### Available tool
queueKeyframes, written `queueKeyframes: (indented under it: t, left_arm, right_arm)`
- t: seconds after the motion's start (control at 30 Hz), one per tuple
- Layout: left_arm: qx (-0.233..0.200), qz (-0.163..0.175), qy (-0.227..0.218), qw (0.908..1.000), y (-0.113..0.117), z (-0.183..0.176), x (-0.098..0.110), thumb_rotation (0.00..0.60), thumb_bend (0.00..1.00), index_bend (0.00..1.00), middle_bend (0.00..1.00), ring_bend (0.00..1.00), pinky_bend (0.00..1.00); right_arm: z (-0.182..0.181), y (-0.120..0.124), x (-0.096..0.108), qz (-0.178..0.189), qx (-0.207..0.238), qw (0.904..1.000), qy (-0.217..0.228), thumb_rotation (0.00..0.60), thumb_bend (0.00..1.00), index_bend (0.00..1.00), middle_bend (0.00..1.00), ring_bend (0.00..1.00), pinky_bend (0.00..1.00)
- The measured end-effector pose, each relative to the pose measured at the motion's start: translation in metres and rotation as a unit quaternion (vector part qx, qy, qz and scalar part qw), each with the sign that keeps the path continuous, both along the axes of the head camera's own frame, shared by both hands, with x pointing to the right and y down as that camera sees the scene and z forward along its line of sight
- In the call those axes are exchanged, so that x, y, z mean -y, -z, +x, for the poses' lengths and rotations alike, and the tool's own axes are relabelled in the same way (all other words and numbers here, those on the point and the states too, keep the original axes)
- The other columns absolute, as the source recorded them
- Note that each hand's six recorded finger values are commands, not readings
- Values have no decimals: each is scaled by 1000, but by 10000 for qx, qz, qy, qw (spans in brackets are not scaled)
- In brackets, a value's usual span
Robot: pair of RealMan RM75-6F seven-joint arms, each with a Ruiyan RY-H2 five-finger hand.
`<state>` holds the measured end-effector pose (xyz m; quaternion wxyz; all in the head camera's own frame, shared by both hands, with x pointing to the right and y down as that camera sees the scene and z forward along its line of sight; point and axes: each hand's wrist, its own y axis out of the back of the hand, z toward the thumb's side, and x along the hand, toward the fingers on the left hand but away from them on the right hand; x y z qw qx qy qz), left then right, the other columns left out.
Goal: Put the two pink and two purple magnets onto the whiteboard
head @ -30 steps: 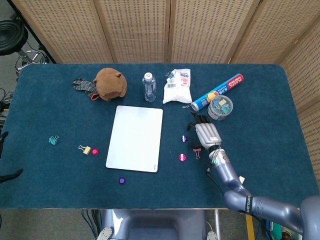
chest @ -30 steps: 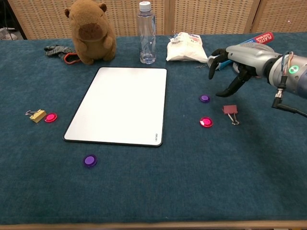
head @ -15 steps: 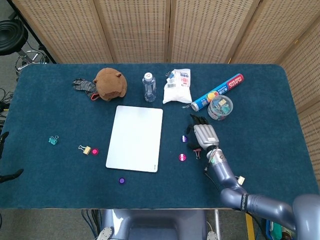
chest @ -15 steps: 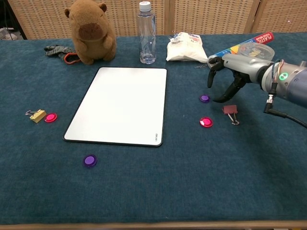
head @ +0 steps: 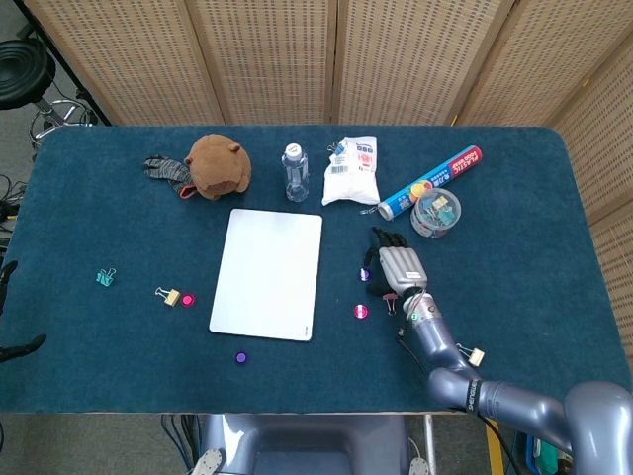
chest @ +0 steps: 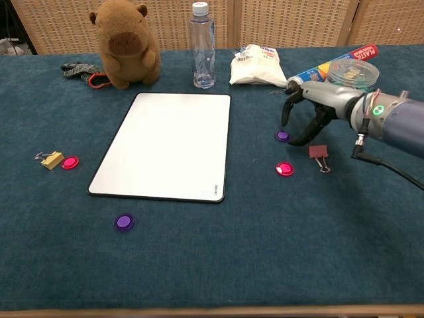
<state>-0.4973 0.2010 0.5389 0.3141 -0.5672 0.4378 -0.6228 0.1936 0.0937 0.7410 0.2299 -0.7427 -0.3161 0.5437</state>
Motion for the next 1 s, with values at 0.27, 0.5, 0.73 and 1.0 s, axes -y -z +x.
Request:
queueKeyframes:
  t: [0.27, 0.5, 0.73, 1.0]
  left_arm:
    - [-11, 2, 14, 10000, 0, 0, -1, 600, 84, 0, 0, 0, 0]
    - [-5, 0, 21, 10000, 0, -1, 0, 600, 84, 0, 0, 0, 0]
    - [-8, 16, 40, 10000, 1, -1, 0, 600, 84, 0, 0, 0, 0]
    - [1, 17, 56, 10000, 1, -3, 0, 600, 84, 0, 0, 0, 0]
  right_arm:
    - [-3, -4, 2, -28, 7, 10000, -25, 600, 285, 419, 0, 0, 0]
    - [-7, -6, 3, -71, 69, 9999, -50, 600, 285, 421, 0, 0, 0]
    - [-11, -9, 3, -101, 84, 9999, -44, 600, 285, 425, 0, 0, 0]
    - [-11, -12, 4, -123, 74, 9999, -56, 600, 288, 451, 0, 0, 0]
